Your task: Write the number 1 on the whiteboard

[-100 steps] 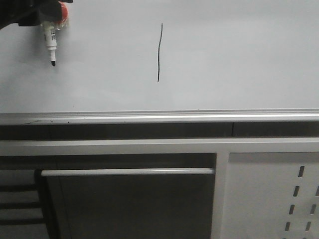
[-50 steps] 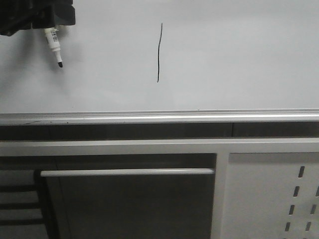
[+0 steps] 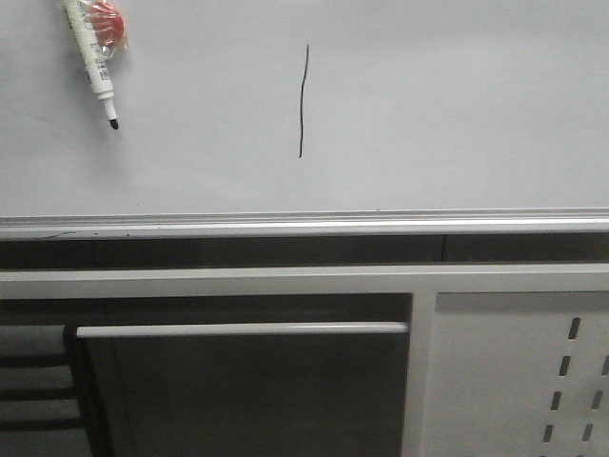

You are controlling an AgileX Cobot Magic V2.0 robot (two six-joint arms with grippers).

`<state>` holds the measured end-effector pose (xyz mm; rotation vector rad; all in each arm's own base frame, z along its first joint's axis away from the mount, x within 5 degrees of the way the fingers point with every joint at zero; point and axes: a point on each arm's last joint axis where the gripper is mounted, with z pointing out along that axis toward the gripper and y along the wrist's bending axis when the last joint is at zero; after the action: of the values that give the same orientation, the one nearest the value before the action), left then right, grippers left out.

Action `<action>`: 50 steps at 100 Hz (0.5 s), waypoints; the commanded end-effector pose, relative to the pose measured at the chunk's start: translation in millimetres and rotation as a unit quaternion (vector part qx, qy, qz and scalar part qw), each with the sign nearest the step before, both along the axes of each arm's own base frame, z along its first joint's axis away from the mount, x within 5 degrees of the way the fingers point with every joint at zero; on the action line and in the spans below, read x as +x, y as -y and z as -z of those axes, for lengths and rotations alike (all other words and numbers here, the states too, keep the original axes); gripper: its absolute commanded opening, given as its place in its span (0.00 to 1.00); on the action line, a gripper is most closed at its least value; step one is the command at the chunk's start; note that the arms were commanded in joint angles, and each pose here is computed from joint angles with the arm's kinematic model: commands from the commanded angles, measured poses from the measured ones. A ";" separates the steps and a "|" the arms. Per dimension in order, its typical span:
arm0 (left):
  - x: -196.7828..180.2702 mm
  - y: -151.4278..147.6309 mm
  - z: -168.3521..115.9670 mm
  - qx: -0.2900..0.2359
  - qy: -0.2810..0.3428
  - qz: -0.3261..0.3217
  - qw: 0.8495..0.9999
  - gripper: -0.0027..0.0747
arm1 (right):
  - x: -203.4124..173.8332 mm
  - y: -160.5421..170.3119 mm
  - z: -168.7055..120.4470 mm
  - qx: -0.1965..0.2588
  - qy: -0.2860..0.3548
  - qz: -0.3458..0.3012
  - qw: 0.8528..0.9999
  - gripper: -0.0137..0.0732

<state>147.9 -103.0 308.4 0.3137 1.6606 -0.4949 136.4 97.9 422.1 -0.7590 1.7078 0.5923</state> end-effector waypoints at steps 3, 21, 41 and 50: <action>-14.9 -11.8 -24.5 -0.017 0.058 0.005 0.998 0.41 | -5.4 9.5 -15.8 0.030 0.028 0.041 0.998 0.30; -37.3 -18.9 -32.7 0.005 0.085 0.056 0.995 0.01 | -19.8 20.6 -10.1 0.037 0.048 0.070 0.996 0.09; -58.8 -20.2 -26.2 0.030 0.064 0.128 0.989 0.01 | -56.8 42.8 15.6 0.072 0.107 0.107 0.986 0.10; -67.8 -27.7 -22.6 0.022 0.076 0.127 0.989 0.01 | -79.0 52.7 37.4 0.081 0.124 0.112 0.983 0.10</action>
<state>86.9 -83.3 322.9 0.6235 1.5550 -0.6133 73.9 57.0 387.8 -0.5766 1.5756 0.4748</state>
